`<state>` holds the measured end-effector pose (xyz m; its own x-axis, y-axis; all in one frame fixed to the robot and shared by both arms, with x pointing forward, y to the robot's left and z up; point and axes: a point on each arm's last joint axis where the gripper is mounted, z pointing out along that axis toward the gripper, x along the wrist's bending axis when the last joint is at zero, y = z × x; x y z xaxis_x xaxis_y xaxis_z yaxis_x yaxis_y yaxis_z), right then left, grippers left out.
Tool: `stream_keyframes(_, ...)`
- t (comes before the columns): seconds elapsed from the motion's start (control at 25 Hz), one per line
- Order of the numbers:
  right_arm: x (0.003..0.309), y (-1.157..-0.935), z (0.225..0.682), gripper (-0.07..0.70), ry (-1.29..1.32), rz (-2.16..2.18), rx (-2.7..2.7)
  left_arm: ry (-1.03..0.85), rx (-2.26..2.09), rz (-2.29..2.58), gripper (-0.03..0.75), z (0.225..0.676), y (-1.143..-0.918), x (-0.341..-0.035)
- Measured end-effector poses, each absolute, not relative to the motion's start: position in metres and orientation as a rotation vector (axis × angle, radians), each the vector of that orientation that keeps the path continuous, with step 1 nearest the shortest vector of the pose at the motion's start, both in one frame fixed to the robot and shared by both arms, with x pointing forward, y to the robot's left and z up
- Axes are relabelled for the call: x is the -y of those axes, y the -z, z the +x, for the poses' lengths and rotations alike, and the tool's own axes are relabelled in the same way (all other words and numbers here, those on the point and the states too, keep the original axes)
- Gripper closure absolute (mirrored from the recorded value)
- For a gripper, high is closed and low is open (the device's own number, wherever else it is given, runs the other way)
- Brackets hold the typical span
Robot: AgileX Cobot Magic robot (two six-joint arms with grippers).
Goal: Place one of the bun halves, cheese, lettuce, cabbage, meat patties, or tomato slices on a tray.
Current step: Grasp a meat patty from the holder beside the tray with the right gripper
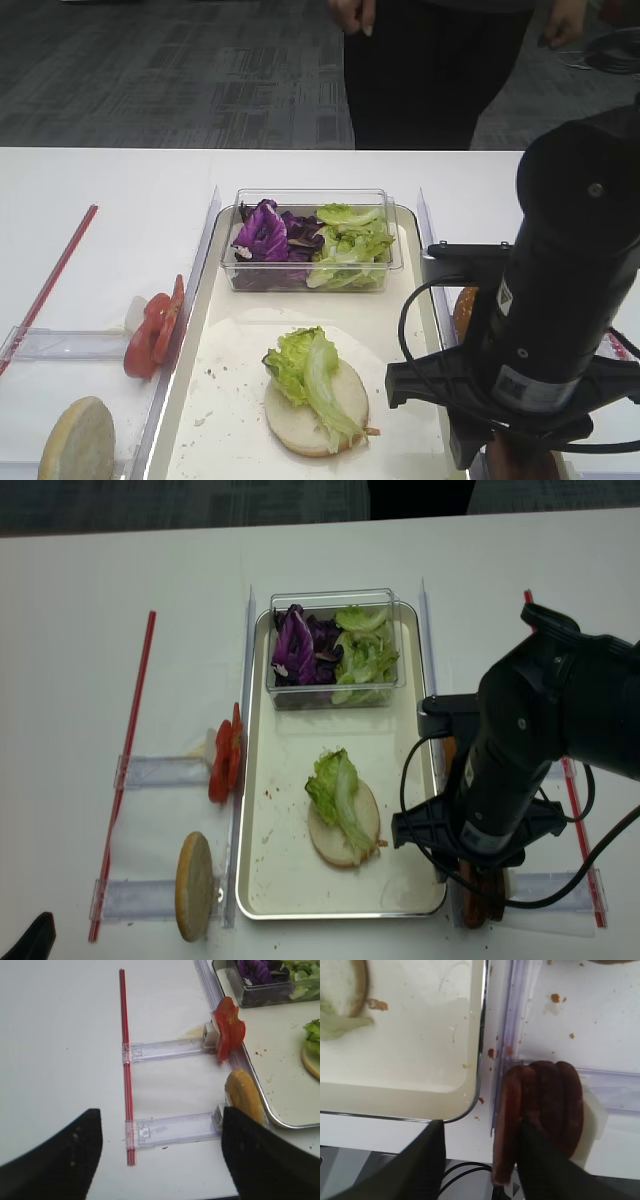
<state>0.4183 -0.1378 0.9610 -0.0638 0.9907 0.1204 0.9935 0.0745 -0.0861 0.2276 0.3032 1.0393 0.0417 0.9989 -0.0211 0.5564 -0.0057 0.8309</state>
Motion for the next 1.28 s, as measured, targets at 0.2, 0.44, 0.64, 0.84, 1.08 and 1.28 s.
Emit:
stream_keyframes(0.2,0.1378,-0.9610,0.4183,0.332,0.029,-2.042,2.190,-0.829,-1.594,1.643,0.214,0.2276,-1.0393,-0.3032)
stream_keyframes(0.44,0.1390,-0.9609,0.4178,0.423,0.010,-2.038,2.200,-0.829,-1.594,1.643,0.214,0.2276,-1.0393,-0.3032)
stream_keyframes(0.64,0.1395,-0.9609,0.4177,0.506,0.003,-2.039,2.203,-0.829,-1.594,1.643,0.214,0.2276,-1.0393,-0.3032)
stream_keyframes(0.84,0.1398,-0.9608,0.4176,0.556,-0.001,-2.038,2.206,-0.829,-1.594,1.643,0.214,0.2276,-1.0393,-0.3032)
stream_keyframes(1.08,0.1398,-0.9608,0.4176,0.560,-0.001,-2.038,2.206,-0.829,-1.594,1.643,0.214,0.2276,-1.0393,-0.3032)
stream_keyframes(1.28,0.1398,-0.9608,0.4176,0.560,-0.001,-2.038,2.206,-0.829,-1.594,1.643,0.214,0.2276,-1.0393,-0.3032)
